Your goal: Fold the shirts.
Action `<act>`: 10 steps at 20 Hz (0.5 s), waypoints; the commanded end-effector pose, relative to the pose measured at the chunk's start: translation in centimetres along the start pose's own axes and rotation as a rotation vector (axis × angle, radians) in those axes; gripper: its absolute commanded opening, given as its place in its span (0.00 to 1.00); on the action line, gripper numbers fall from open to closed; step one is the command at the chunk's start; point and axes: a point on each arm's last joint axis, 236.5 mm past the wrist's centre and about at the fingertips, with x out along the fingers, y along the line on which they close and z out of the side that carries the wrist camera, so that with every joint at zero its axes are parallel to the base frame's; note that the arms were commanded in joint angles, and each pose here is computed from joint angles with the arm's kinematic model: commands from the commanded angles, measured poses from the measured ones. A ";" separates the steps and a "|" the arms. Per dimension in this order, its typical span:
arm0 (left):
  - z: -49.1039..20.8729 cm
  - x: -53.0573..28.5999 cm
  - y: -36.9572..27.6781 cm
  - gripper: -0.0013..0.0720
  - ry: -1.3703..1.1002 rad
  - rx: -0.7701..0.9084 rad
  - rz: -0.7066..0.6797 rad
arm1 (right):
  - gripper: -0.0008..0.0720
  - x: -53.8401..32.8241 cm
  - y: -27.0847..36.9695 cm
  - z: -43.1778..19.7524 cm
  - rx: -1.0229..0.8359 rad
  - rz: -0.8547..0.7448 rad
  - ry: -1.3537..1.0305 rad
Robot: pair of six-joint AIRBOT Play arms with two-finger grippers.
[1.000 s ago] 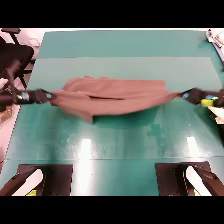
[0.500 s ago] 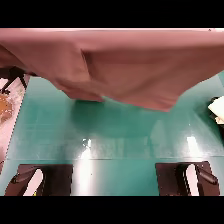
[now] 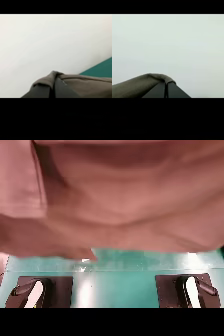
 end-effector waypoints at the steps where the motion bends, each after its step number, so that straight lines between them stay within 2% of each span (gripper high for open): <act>1: -7.3 1.8 -0.2 0.05 0.198 -0.118 -0.073 | 0.03 3.5 0.6 -6.6 0.074 0.144 0.239; 5: -21.0 4.8 0.1 0.05 0.419 -0.410 -0.117 | 0.03 7.4 1.7 -20.6 0.261 0.308 0.607; 7: -29.8 5.8 1.1 0.05 0.495 -0.572 -0.036 | 0.03 9.1 1.8 -27.5 0.316 0.342 0.731; 10: -41.9 6.6 0.7 0.05 0.532 -0.772 0.074 | 0.03 11.4 0.0 -36.5 0.390 0.285 0.836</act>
